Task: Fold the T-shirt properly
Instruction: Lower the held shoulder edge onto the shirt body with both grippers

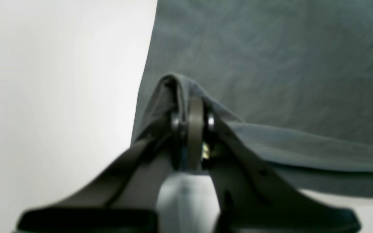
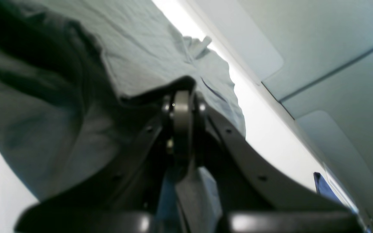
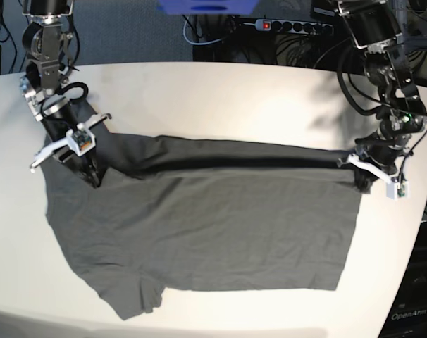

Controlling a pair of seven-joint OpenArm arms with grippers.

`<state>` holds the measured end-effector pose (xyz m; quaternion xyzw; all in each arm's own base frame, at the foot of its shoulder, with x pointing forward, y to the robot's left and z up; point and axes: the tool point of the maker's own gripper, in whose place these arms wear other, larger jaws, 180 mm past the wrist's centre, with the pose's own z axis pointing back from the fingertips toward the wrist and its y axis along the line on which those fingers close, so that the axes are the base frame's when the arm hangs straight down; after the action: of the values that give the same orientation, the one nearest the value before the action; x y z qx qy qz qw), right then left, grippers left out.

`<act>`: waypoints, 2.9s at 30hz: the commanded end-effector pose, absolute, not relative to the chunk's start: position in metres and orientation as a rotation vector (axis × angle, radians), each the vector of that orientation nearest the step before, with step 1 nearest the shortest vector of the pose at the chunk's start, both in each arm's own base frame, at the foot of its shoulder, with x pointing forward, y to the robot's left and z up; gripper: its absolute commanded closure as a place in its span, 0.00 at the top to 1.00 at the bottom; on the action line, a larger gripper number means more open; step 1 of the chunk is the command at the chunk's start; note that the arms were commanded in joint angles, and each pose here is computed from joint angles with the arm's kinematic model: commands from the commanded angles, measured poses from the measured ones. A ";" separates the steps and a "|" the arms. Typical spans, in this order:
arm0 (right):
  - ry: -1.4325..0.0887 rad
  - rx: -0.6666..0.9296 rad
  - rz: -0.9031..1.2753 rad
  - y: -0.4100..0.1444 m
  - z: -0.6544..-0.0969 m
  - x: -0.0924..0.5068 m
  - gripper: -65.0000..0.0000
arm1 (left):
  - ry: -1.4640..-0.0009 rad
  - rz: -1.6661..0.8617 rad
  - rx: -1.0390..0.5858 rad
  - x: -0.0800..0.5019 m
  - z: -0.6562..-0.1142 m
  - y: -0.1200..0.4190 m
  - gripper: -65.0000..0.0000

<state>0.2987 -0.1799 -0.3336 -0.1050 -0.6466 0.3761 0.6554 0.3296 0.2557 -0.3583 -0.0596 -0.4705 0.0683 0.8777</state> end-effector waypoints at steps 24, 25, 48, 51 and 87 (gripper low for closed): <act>-1.521 -0.255 0.868 -0.182 -0.316 0.310 0.02 | -1.065 0.136 -0.116 0.349 -0.332 0.262 0.03; -1.519 -0.243 0.867 -0.181 -0.317 0.311 0.02 | -1.067 0.135 -0.114 0.350 -0.331 0.262 0.03; -1.499 -0.232 0.857 -0.185 -0.325 0.331 0.02 | -1.030 0.132 -0.073 0.373 -0.341 0.269 0.03; -1.510 -0.239 0.857 -0.185 -0.321 0.336 0.02 | -1.061 0.132 -0.076 0.383 -0.330 0.269 0.03; -1.485 -0.225 0.851 -0.187 -0.331 0.332 0.02 | -0.965 0.296 -0.074 0.400 -0.360 0.273 0.03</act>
<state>0.3258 -0.1836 -0.3477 -0.0898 -0.6347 0.3767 0.6687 0.3867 0.2673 -0.3802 -0.0386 -0.4347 0.1450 0.8880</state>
